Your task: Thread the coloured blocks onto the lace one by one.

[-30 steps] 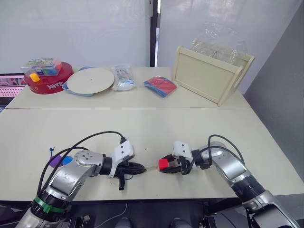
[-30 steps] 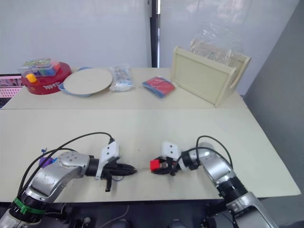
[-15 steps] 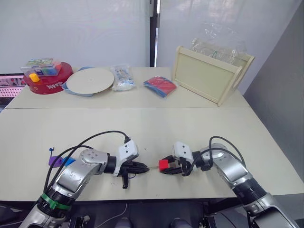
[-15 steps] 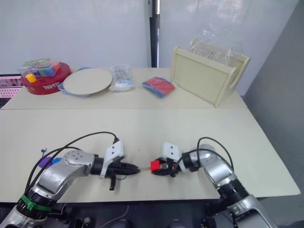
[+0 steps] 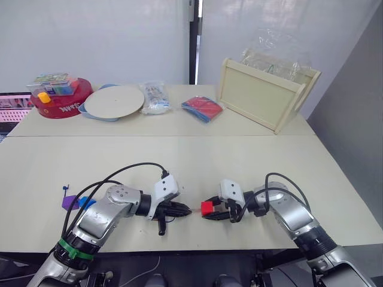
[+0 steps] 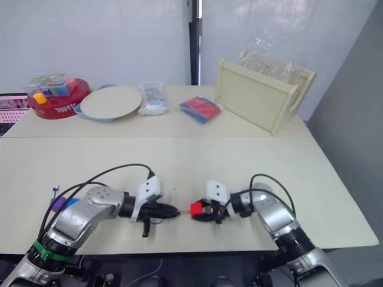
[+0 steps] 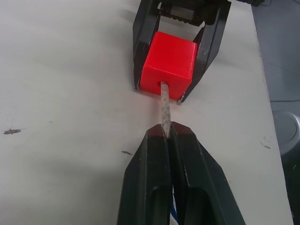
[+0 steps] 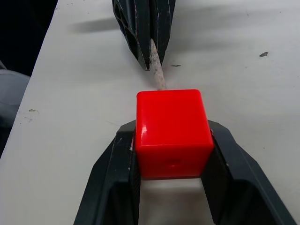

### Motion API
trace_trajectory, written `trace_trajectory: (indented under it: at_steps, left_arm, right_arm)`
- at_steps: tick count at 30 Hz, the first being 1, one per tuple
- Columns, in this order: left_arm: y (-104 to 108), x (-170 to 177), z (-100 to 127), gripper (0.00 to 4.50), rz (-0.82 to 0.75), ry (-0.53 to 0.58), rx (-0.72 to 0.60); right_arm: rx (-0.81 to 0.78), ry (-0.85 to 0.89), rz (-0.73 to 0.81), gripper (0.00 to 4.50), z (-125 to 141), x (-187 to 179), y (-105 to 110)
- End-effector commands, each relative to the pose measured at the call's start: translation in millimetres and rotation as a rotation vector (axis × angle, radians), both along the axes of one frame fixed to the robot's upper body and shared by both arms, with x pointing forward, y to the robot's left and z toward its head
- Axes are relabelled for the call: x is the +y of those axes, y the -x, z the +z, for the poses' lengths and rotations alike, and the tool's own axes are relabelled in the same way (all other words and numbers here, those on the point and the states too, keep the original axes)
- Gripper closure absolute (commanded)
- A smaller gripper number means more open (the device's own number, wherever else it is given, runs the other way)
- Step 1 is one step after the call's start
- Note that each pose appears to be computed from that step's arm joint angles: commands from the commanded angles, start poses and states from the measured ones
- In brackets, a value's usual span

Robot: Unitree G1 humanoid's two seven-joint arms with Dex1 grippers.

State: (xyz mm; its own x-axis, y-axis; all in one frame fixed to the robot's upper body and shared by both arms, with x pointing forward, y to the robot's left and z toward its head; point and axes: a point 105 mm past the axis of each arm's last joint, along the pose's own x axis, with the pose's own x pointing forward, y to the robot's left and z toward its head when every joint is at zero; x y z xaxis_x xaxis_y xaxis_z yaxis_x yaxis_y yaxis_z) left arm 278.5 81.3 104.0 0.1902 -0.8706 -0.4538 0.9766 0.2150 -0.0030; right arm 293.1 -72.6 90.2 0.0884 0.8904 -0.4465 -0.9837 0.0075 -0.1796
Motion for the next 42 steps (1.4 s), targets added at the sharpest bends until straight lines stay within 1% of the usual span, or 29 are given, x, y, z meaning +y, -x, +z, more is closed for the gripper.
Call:
trace_trajectory:
  at_steps: [1,7,14,19,25,42]
  left_arm:
    - [4.2,-25.8,18.8,4.5,-0.079,0.062,-0.063]
    - [5.1,-27.4,17.9,4.5,-0.103,0.052,-0.065]
    - [4.0,-6.3,14.0,4.5,-0.082,0.006,-0.06]
    - [5.2,12.4,12.1,4.5,-0.066,-0.018,-0.046]
    - [9.5,17.9,14.8,4.5,-0.068,-0.014,-0.035]
    - [13.9,19.2,9.4,4.5,-0.056,0.005,-0.017]
  right_arm:
    - [-0.009,-0.022,0.069,3.31,-2.2,15.4,12.0]
    - [0.001,-0.03,0.089,3.31,-5.1,20.2,15.2]
    - [0.032,-0.012,0.082,3.31,-14.3,13.4,16.4]
    - [0.082,0.006,0.076,3.31,-27.9,10.5,22.0]
    - [0.075,0.022,0.066,3.31,-30.1,6.6,18.1]
    - [0.068,0.02,0.064,3.31,-30.3,5.2,17.9]
